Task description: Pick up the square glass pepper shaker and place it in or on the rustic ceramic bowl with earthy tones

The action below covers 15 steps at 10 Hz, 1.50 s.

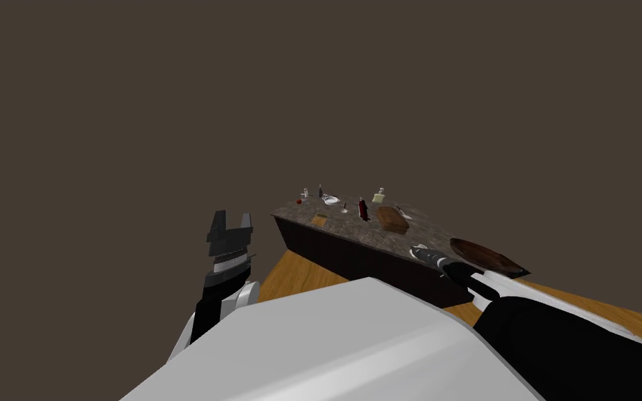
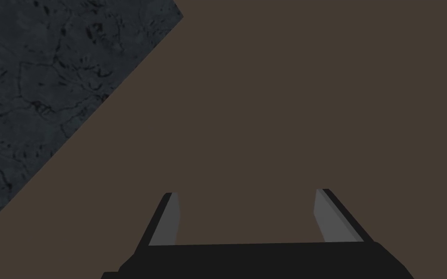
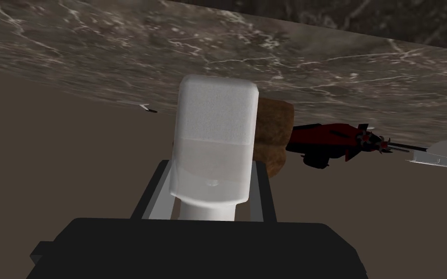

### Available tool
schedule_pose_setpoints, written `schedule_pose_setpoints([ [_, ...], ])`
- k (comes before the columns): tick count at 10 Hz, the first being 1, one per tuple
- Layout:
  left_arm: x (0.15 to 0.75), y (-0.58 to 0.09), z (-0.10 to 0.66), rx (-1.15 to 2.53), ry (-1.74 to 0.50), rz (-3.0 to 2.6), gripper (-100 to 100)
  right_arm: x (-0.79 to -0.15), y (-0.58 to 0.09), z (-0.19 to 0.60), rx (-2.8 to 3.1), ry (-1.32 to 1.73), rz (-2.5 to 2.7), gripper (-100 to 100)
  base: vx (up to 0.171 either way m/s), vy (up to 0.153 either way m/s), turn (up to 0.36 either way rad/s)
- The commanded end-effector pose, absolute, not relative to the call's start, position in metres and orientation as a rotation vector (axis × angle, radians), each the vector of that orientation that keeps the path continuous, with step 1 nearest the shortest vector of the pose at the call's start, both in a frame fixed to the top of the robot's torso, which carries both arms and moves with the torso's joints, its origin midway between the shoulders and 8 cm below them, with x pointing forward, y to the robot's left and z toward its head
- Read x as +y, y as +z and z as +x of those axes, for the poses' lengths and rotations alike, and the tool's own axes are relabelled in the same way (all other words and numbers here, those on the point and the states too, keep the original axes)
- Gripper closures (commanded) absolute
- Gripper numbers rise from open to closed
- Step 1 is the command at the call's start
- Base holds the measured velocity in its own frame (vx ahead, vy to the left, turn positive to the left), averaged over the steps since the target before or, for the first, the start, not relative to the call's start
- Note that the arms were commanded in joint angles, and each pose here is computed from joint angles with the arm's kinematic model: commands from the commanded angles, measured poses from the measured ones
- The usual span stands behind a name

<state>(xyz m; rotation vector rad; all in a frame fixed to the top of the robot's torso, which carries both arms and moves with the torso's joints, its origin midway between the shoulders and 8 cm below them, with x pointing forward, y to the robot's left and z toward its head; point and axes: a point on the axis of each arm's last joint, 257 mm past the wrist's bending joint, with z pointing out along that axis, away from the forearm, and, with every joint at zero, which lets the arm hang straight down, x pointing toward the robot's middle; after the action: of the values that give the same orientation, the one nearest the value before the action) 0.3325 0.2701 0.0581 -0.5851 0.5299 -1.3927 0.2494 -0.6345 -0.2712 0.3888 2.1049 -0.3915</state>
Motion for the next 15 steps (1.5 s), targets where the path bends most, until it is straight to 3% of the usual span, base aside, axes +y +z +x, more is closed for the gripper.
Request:
schedule_pose_setpoints([
  [1, 0.27, 0.058, 0.333, 0.53, -1.393, -0.585, 0, -0.628, -0.263, 0.256, 2.094, -0.391, 0.363, 100, -0.083, -0.036, -0.049],
  [7, 0.27, 0.058, 0.333, 0.53, -1.393, -0.585, 0, -0.604, -0.221, 0.289, 2.049, -0.394, 0.225, 100, -0.117, -0.079, -0.045],
  [15, 0.27, 0.058, 0.333, 0.53, -1.392, -0.585, 0, -0.585, -0.18, 0.323, 2.036, -0.401, 0.018, 100, -0.053, -0.209, -0.021],
])
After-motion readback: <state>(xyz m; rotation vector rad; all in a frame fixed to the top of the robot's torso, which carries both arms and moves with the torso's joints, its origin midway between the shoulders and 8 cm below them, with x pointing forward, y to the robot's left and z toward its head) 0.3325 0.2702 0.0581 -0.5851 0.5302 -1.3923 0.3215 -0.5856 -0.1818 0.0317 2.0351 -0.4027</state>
